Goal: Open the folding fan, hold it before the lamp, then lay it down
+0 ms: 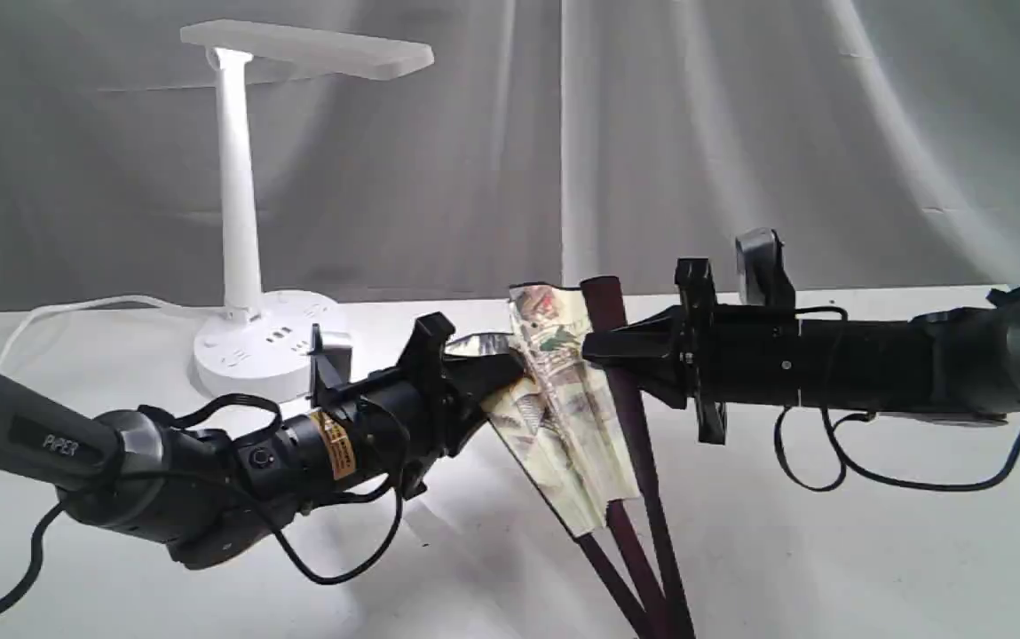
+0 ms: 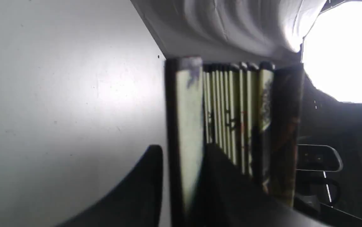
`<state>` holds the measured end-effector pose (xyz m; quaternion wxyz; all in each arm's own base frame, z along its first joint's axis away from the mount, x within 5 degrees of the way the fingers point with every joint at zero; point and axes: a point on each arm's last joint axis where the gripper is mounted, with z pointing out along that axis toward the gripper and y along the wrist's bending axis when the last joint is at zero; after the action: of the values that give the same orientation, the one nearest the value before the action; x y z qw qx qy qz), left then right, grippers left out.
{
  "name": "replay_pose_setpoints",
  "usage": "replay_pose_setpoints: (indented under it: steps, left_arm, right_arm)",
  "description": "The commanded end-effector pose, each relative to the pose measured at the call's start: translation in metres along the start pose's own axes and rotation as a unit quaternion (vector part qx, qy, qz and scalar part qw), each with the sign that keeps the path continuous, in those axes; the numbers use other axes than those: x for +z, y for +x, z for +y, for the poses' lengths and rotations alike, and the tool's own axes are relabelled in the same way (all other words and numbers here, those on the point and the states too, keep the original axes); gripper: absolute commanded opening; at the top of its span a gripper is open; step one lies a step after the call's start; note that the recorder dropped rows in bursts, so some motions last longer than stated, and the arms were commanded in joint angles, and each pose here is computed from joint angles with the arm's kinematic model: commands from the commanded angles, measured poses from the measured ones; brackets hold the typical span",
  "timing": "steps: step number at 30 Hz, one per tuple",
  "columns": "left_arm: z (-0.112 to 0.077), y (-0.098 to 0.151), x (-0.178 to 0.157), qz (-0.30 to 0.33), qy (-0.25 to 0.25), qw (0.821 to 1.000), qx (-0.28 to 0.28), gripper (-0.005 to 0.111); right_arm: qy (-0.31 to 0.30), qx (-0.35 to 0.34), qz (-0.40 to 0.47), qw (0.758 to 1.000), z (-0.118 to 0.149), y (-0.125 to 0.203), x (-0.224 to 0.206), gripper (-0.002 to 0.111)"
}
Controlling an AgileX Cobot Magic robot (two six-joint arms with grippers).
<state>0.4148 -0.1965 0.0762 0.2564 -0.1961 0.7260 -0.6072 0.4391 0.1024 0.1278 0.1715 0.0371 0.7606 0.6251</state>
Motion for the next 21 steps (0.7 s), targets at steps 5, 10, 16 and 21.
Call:
replay_pose_setpoints:
  steps: [5,10,16,21]
  left_arm:
    - [-0.0025,0.0016,0.0015,0.003,0.005,1.000,0.007,0.000]
    - [-0.0026,0.0021,0.0015,0.006,0.006,1.000,0.006,0.000]
    - [-0.0023,0.0034,0.0015,0.013,0.004,1.000,-0.001,0.000]
    - [-0.0029,0.0060,0.0014,0.027,0.007,1.000,-0.003,0.000]
  right_arm:
    - [-0.010,-0.009,-0.001,1.000,0.0085,-0.0011,-0.0021,0.000]
    - [-0.010,-0.011,0.000,1.000,0.0084,-0.0009,-0.0021,0.000]
    - [-0.010,-0.011,0.000,1.000,0.0084,-0.0009,-0.0021,0.006]
    - [-0.016,-0.008,-0.005,1.000,0.0105,-0.0005,0.0014,0.030]
